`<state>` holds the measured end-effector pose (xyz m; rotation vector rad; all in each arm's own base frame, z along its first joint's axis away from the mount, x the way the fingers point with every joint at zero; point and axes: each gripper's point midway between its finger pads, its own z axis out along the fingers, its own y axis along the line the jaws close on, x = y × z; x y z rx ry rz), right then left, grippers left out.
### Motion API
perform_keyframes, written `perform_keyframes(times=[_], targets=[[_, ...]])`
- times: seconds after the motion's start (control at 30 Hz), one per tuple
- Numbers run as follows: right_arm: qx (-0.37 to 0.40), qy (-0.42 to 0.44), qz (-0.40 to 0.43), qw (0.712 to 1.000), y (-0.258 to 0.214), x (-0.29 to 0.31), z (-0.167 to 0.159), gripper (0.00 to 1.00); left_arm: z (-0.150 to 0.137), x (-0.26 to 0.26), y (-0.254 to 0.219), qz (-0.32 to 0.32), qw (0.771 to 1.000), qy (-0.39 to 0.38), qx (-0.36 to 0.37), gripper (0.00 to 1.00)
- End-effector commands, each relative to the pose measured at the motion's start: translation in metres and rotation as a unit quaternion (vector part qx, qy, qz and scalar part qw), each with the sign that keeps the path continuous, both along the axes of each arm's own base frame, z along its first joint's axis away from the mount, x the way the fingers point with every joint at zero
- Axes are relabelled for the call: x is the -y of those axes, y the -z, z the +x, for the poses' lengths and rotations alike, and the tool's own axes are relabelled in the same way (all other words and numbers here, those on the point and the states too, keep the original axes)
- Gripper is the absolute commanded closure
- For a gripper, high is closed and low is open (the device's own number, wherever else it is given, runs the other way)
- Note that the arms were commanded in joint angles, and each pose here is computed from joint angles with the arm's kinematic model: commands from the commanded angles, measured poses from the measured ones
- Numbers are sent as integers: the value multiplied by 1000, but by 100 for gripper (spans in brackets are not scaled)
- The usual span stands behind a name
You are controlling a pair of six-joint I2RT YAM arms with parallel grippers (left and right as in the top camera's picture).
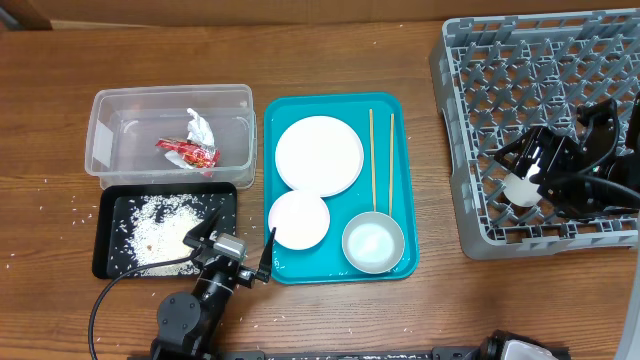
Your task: Sort waste into correct bins and load items into the dishwasher
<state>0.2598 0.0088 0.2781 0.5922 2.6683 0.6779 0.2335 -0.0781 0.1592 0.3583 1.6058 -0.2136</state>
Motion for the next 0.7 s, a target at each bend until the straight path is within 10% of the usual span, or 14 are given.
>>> perform_keyframes(times=[0.0, 0.67], targets=[[12, -5, -2, 1000, -6, -1, 2, 0, 1, -3, 1, 0, 1000, -5, 3, 0], [16, 42, 35, 998, -13, -4, 13, 0, 1, -3, 1, 0, 1000, -5, 2, 0]])
